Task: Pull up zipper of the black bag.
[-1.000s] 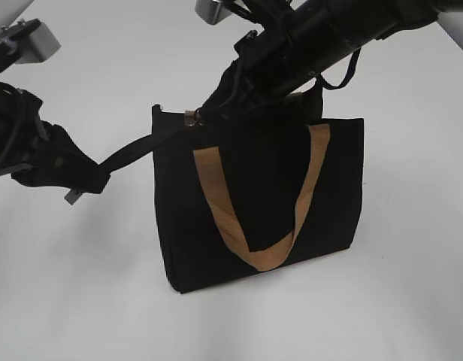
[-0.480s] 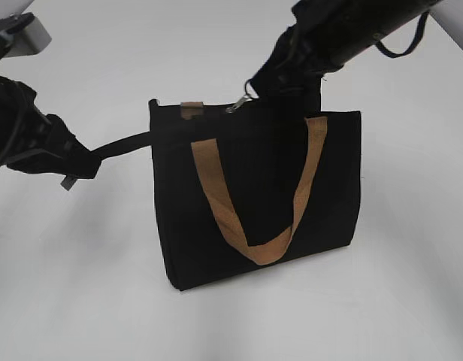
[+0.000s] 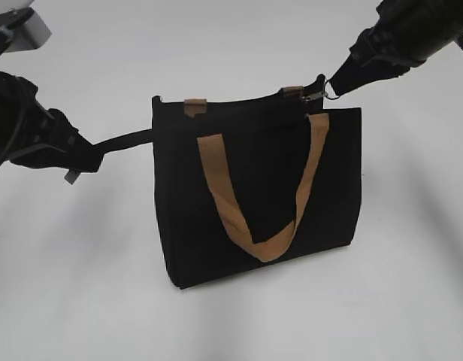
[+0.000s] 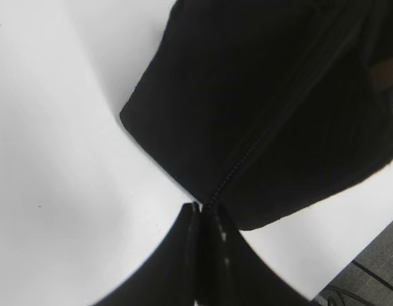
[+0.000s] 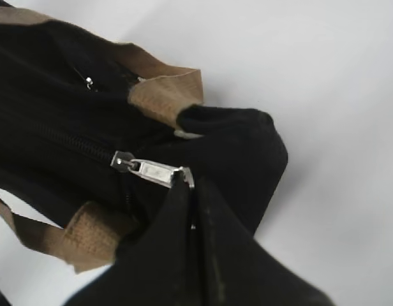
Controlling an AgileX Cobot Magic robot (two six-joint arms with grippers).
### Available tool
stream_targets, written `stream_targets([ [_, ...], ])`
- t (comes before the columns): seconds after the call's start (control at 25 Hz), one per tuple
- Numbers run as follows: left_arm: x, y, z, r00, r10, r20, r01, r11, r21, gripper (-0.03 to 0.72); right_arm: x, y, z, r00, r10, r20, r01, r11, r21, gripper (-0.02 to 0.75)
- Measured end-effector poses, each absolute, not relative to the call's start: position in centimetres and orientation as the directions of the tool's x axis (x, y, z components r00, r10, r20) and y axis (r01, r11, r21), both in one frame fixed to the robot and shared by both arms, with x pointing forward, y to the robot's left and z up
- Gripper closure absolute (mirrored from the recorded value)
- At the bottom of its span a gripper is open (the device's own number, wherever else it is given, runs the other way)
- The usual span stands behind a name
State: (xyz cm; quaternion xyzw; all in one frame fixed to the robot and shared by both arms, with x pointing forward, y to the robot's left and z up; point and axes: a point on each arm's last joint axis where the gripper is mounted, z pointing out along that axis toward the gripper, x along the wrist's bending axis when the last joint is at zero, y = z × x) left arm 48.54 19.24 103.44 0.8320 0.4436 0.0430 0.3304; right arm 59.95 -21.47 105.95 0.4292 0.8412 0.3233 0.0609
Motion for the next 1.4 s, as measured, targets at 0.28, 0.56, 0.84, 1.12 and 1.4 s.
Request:
stream_targets([
  [0.28, 48.7, 19.3, 103.5, 0.595, 0.774, -0.216, 0.706, -0.375, 0.600, 0.643, 59.2, -22.5, 106.4, -0.550, 0.798, 0.245, 0.764, 0.362, 0.535, 0.584],
  [0.56, 46.8, 19.9, 105.9, 0.597, 0.776, -0.203, 0.687, -0.364, 0.628, 0.398, 55.0, -23.6, 109.7, -0.481, 0.843, 0.241, 0.816, 0.330, 0.474, 0.262],
  [0.84, 40.6, 22.8, 109.5, 0.514, 0.846, -0.141, 0.728, -0.343, 0.594, 0.379, 46.3, -25.3, 108.4, -0.357, 0.911, 0.205, 0.888, 0.264, 0.377, 0.243],
  [1.12, 31.7, 25.9, 107.3, 0.480, 0.873, -0.085, 0.674, -0.306, 0.672, 0.379, 34.8, -27.0, 106.3, -0.290, 0.949, 0.123, 0.854, 0.199, 0.481, 0.242],
  [1.4, 25.2, 28.3, 106.5, 0.475, 0.879, 0.039, 0.474, -0.293, 0.830, 0.379, 27.5, -28.5, 104.3, -0.245, 0.970, 0.007, 0.705, 0.173, 0.688, 0.242],
])
